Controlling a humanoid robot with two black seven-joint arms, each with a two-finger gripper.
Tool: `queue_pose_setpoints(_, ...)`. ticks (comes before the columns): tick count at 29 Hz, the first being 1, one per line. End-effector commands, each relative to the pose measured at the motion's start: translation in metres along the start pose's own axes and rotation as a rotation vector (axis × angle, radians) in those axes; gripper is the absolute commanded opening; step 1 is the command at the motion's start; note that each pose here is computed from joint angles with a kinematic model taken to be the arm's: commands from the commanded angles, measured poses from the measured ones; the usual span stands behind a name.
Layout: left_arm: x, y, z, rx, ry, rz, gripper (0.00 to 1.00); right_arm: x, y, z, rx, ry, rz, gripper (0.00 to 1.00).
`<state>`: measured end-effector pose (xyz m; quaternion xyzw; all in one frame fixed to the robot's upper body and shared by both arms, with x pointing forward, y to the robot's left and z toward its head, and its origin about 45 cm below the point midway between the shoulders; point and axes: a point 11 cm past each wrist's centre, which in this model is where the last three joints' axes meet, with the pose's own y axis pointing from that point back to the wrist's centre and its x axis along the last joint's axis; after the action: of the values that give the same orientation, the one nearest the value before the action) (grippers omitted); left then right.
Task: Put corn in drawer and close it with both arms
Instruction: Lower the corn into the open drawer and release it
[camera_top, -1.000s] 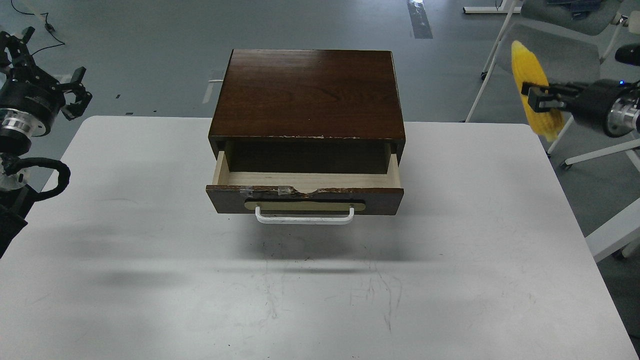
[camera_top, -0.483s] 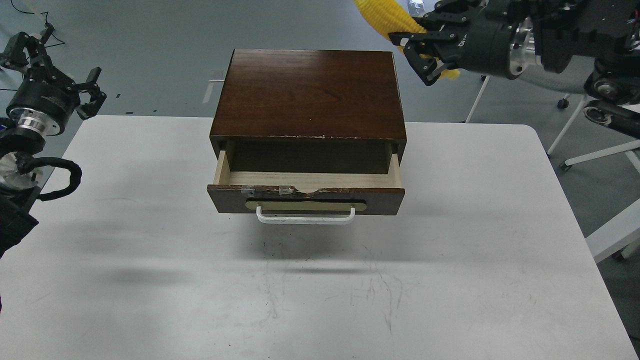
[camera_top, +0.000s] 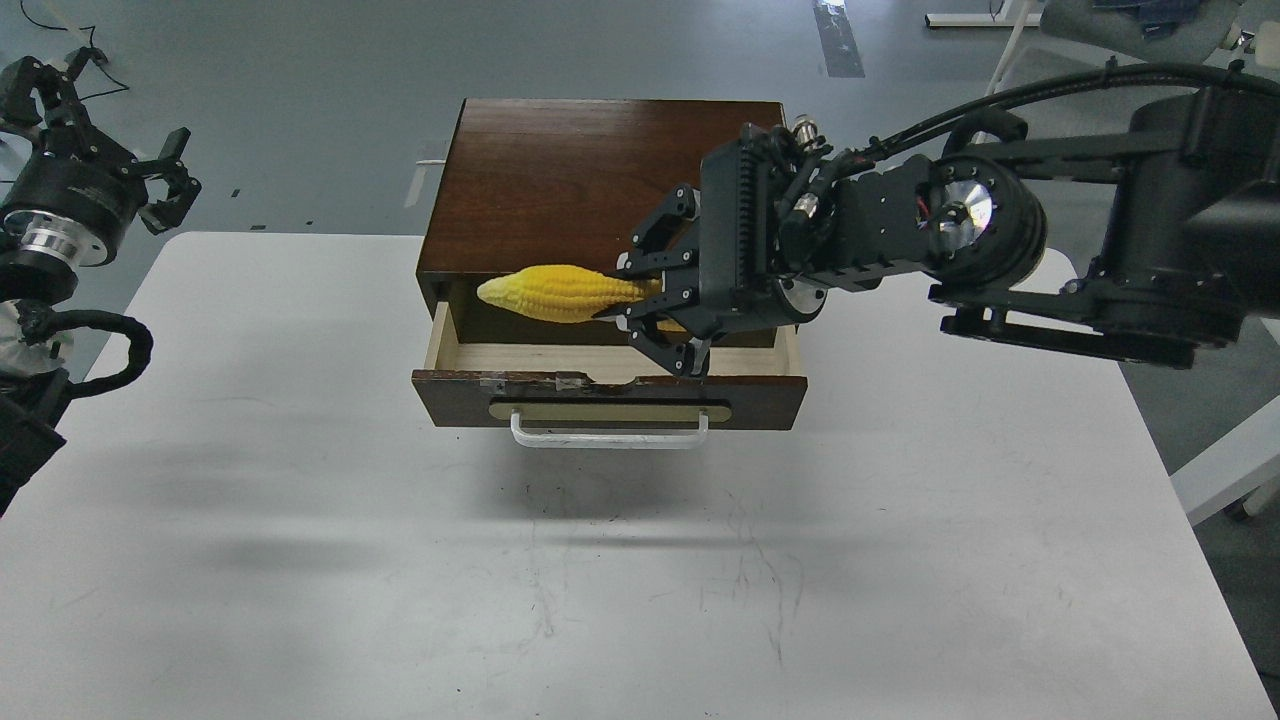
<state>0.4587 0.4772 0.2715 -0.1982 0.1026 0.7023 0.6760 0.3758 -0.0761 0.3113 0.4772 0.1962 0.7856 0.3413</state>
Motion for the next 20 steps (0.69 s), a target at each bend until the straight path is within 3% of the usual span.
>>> queue_pose_setpoints(1, 0.004, 0.002, 0.001, 0.002, -0.006, 0.007, 0.98, 0.002, -0.007, 0.003, -0.005, 0.004, -0.004, 0.29)
queue_pose_setpoints(4, 0.005, 0.003, 0.0, 0.003, -0.006, 0.009, 0.98, 0.002, -0.008, 0.002, -0.003, 0.002, -0.003, 0.38)
queue_pose_setpoints(8, 0.005, 0.003, 0.0, 0.003, -0.006, 0.009, 0.98, -0.001, -0.01, -0.002, 0.006, -0.013, -0.001, 0.66)
queue_pose_setpoints(20, 0.003, 0.001, 0.002, 0.0, -0.005, 0.005, 0.98, -0.001, -0.004, 0.005, -0.018, -0.047, 0.02, 0.73)
